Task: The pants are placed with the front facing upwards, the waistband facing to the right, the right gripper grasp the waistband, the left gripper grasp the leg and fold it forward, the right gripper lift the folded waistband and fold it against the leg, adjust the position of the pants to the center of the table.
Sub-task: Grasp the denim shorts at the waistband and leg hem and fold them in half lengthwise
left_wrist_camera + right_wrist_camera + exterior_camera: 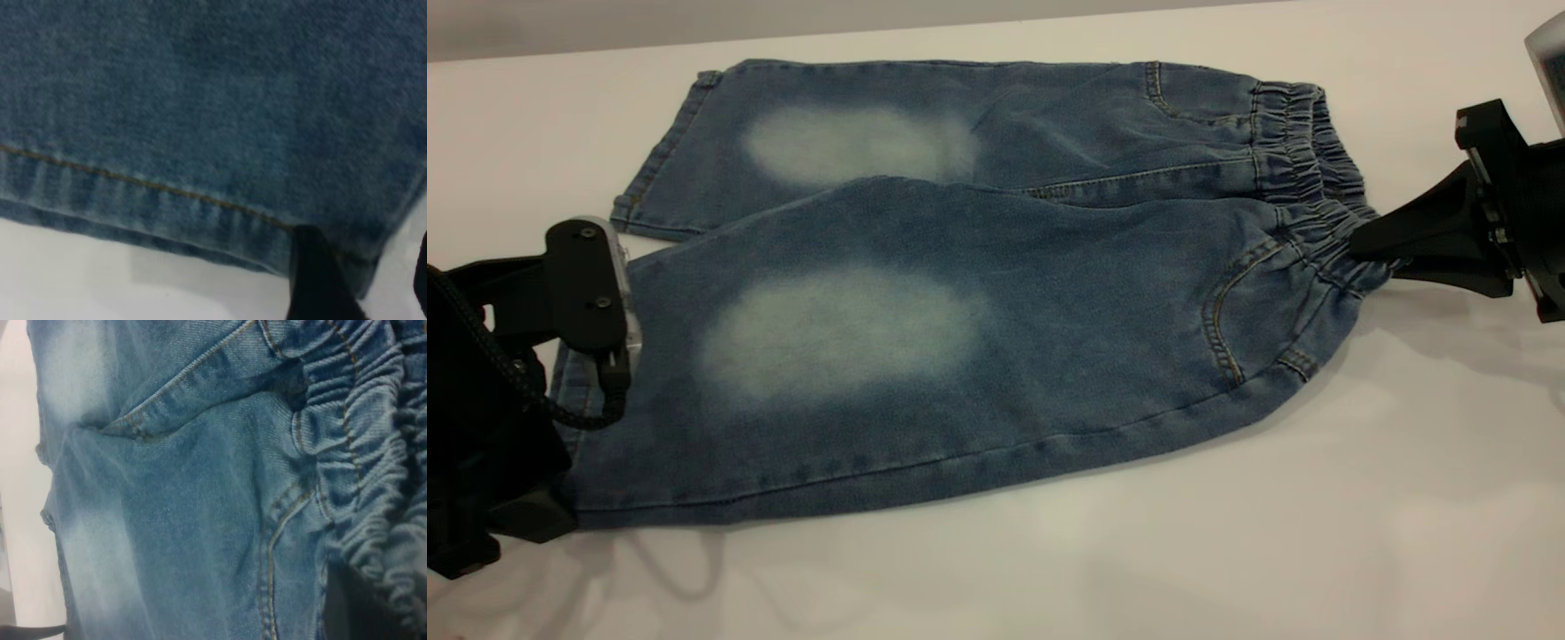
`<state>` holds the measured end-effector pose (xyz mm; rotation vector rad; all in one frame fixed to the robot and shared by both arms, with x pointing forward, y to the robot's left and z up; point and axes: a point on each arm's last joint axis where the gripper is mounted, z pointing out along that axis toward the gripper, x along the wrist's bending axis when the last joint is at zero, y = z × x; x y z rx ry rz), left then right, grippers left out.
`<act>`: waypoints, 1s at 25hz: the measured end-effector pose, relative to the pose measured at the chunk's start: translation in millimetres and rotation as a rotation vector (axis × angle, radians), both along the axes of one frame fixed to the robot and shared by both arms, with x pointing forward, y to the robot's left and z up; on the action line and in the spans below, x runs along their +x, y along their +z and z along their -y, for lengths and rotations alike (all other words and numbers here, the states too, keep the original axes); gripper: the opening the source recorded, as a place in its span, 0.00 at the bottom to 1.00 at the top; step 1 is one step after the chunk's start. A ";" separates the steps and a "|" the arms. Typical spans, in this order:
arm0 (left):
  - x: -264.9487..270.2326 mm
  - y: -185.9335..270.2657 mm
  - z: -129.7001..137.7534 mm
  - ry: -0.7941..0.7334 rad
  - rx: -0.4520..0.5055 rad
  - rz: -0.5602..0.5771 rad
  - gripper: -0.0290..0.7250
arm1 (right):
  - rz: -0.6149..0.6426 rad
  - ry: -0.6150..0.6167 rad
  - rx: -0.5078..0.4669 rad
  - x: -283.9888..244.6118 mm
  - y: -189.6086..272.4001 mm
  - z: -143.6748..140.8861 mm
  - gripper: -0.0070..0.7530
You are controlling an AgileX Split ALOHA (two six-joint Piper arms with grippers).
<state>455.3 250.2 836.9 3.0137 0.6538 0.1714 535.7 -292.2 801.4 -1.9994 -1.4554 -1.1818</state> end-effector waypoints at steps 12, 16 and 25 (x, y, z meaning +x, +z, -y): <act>-0.8 -13.7 -0.2 -0.001 0.007 -0.029 0.38 | 0.000 -0.001 0.000 0.0 0.0 0.3 0.06; 0.3 -13.5 0.1 -0.001 0.004 -0.016 0.25 | 0.001 0.000 0.002 0.0 0.2 0.1 0.07; 3.1 3.9 0.7 -0.001 -0.009 0.038 0.13 | -0.005 0.007 0.082 -10.0 3.7 -6.0 0.07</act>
